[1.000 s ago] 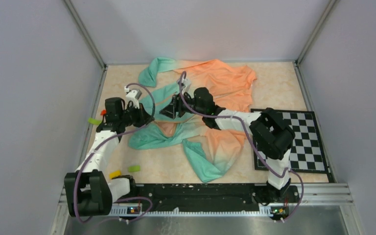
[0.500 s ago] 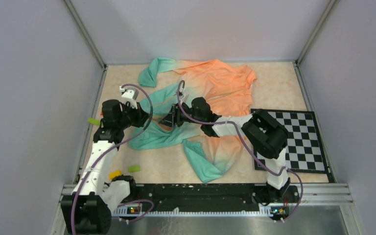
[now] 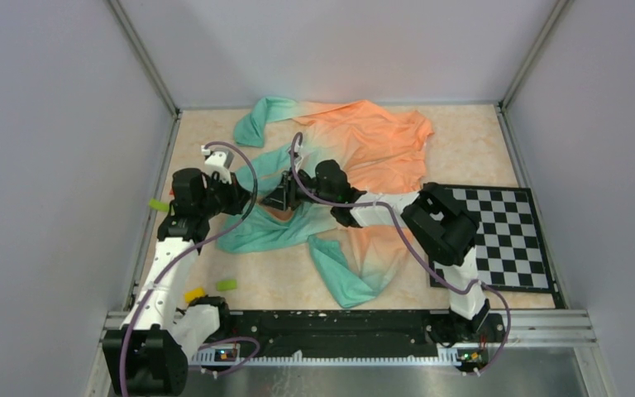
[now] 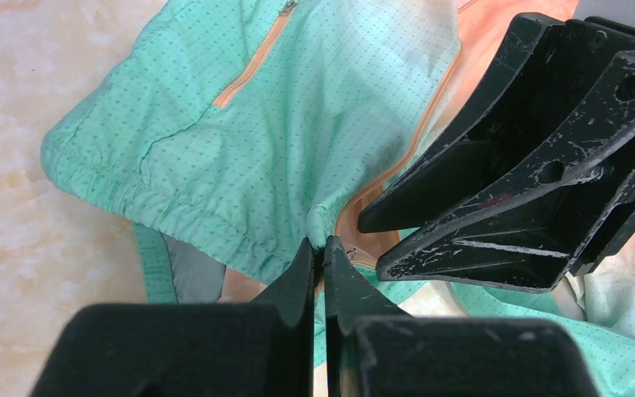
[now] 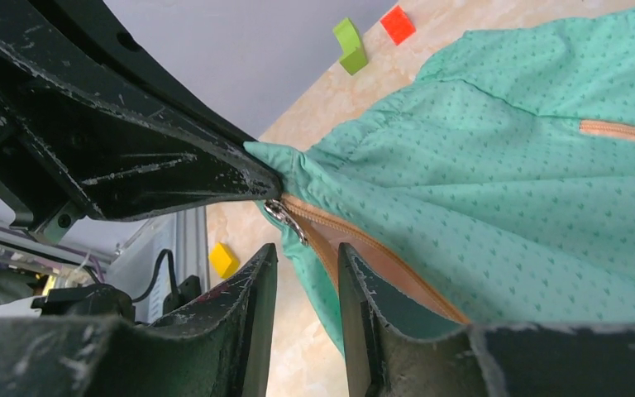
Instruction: Zip up the jacket
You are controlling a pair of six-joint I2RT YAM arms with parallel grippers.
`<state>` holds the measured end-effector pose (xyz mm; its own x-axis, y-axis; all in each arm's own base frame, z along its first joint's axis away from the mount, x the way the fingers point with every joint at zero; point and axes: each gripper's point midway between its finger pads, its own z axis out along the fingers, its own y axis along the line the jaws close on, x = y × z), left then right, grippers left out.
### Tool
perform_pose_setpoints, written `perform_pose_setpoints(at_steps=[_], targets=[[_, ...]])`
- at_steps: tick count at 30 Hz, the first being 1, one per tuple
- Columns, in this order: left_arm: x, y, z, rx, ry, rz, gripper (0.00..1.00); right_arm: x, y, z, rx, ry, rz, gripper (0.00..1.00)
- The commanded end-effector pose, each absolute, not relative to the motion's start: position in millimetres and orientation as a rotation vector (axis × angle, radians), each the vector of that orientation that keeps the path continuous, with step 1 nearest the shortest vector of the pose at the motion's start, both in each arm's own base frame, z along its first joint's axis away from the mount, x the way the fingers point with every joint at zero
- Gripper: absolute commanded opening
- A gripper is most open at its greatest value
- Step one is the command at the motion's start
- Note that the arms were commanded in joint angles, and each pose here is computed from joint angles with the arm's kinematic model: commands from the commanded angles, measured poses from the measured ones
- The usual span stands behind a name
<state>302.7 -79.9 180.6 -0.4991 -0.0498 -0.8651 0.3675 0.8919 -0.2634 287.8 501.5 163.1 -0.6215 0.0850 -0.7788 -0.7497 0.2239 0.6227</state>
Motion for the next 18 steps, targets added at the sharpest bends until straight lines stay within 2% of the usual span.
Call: perform_pose_setpoints(at_steps=[1, 18], targets=[[305, -87, 193, 0.274, 1.986, -0.509, 0.0, 285, 517, 187, -0.664, 1.678, 1.501, 0.32], [305, -88, 188, 0.274, 2.006, -0.513, 0.0, 279, 526, 182, -0.703, 1.659, 1.479, 0.29]])
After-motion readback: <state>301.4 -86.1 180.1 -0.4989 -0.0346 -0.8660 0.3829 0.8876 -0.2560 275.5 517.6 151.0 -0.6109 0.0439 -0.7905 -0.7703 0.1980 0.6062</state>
